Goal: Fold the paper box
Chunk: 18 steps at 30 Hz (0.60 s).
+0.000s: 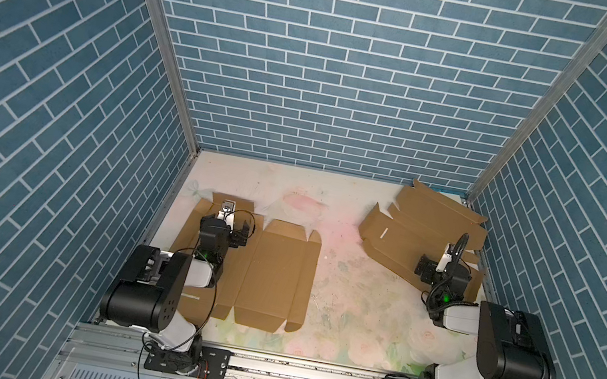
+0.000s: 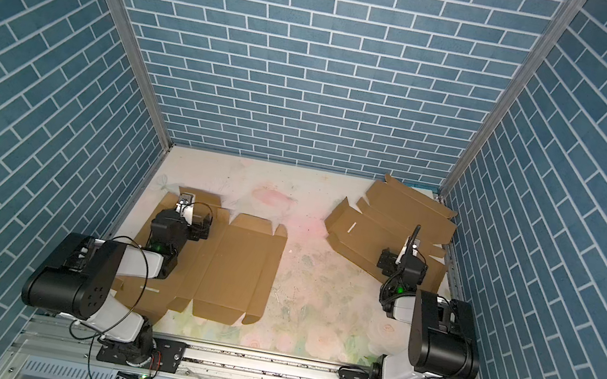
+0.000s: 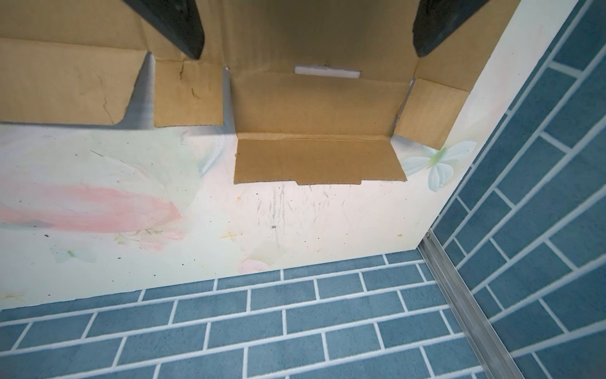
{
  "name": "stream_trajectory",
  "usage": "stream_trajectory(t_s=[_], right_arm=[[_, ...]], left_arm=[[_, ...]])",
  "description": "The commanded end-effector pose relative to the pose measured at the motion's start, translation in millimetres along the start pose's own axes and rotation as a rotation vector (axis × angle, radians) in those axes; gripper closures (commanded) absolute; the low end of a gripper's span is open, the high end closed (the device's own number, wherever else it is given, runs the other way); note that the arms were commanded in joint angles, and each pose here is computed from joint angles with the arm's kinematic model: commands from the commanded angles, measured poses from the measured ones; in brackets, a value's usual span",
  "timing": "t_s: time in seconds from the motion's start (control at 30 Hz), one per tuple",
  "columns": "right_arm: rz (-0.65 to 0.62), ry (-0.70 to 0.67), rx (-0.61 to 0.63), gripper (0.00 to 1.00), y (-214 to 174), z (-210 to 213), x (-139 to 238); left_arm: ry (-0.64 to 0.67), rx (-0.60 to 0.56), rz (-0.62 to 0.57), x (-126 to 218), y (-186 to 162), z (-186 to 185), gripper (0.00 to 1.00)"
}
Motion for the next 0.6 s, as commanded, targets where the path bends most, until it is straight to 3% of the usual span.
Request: stream_trajectory(t_s=[0.0, 0.57], right_arm=[[-0.029, 0.008, 0.002, 0.01, 13.8, 2.1, -4.8], [-0.029, 0.015, -0.003, 0.01, 13.9, 3.2, -5.0]], left_arm=[[-0.014, -0.002, -0.006, -2.7, 3.9, -0.8, 0.0], [0.129, 0.052, -0.019, 1.8, 2.3, 19.7, 0.0]])
Point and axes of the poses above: each gripper's point midway between its finger pads, its own x axis back along the fingers, its own z axis along the line the jaws close on, y = z × x, the point moved 3 cm from there along x, back along the fingers
